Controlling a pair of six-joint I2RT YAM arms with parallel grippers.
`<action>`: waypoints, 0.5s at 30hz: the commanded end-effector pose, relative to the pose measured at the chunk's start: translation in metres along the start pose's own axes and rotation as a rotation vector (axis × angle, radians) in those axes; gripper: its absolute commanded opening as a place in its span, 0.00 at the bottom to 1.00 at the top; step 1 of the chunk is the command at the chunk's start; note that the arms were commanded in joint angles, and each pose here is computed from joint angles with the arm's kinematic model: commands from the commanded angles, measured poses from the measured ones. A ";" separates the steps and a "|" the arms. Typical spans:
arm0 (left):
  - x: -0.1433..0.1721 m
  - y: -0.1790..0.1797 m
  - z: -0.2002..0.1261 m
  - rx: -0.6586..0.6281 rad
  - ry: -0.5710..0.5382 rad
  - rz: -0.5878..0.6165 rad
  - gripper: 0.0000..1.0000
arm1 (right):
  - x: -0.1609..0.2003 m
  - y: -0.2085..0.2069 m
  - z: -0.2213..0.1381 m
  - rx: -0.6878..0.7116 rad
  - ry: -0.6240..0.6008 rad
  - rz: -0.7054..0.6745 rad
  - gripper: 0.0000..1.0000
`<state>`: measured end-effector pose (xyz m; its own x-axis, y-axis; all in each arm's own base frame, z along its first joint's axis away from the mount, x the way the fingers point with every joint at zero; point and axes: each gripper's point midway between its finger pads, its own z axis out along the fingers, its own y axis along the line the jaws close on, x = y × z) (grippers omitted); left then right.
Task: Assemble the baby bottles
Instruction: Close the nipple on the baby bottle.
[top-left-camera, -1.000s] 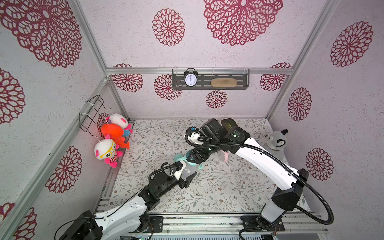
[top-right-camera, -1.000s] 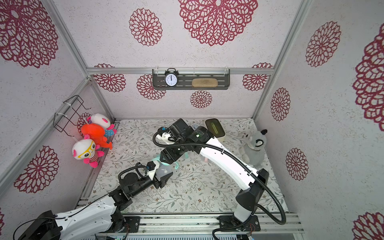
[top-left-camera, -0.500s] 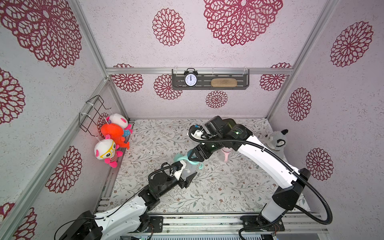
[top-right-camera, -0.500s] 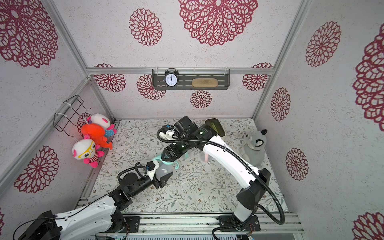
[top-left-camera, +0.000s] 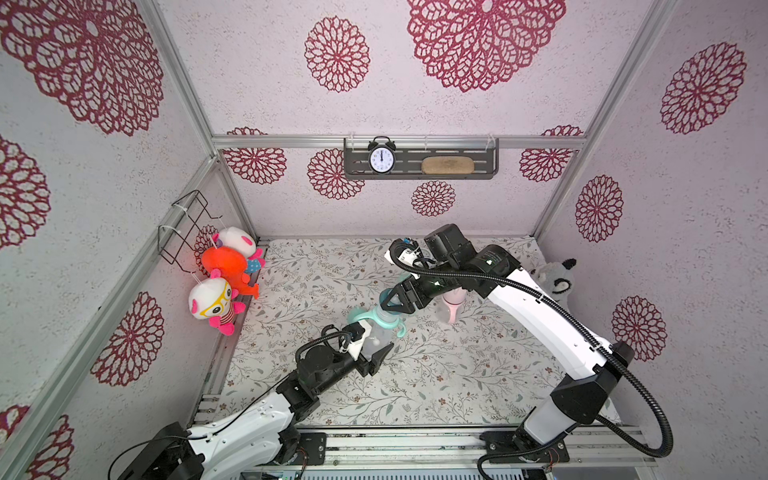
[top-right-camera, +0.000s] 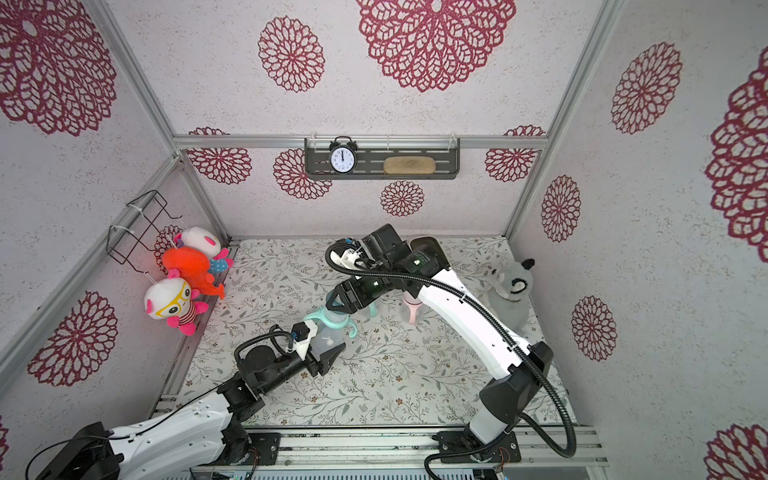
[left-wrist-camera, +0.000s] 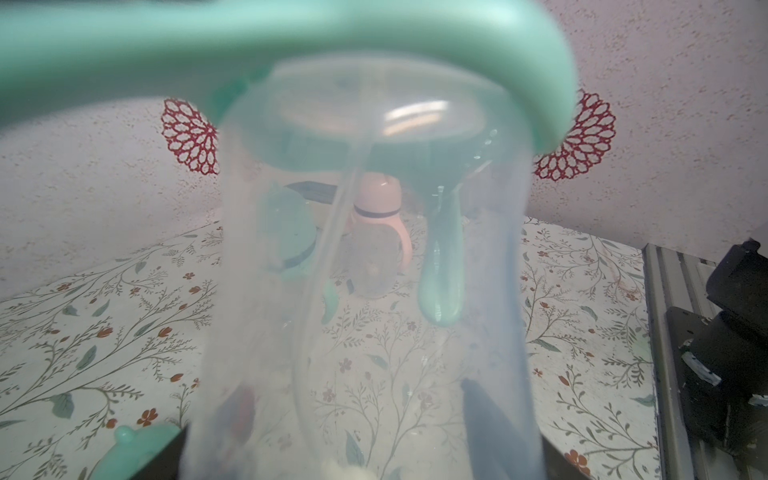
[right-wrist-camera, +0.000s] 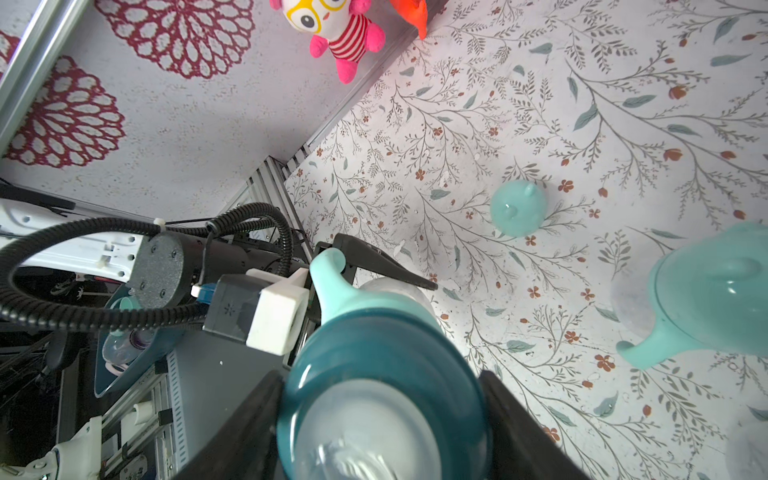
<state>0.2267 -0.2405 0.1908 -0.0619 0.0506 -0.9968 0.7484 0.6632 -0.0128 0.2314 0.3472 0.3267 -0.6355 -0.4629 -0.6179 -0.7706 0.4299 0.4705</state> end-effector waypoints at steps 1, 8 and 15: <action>-0.018 0.000 0.000 0.001 -0.062 0.002 0.00 | -0.005 0.012 -0.013 -0.029 -0.039 -0.015 0.60; -0.022 -0.001 0.000 0.004 -0.069 0.010 0.00 | 0.003 0.007 -0.004 -0.028 -0.008 -0.003 0.61; -0.022 -0.001 0.001 0.007 -0.065 0.012 0.00 | 0.008 0.008 0.000 -0.051 0.010 0.004 0.61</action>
<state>0.2266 -0.2405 0.1905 -0.0621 0.0519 -0.9967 0.7487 0.6628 -0.0121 0.2280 0.3468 0.3116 -0.6529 -0.4813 -0.5849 -0.7572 0.4328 0.4892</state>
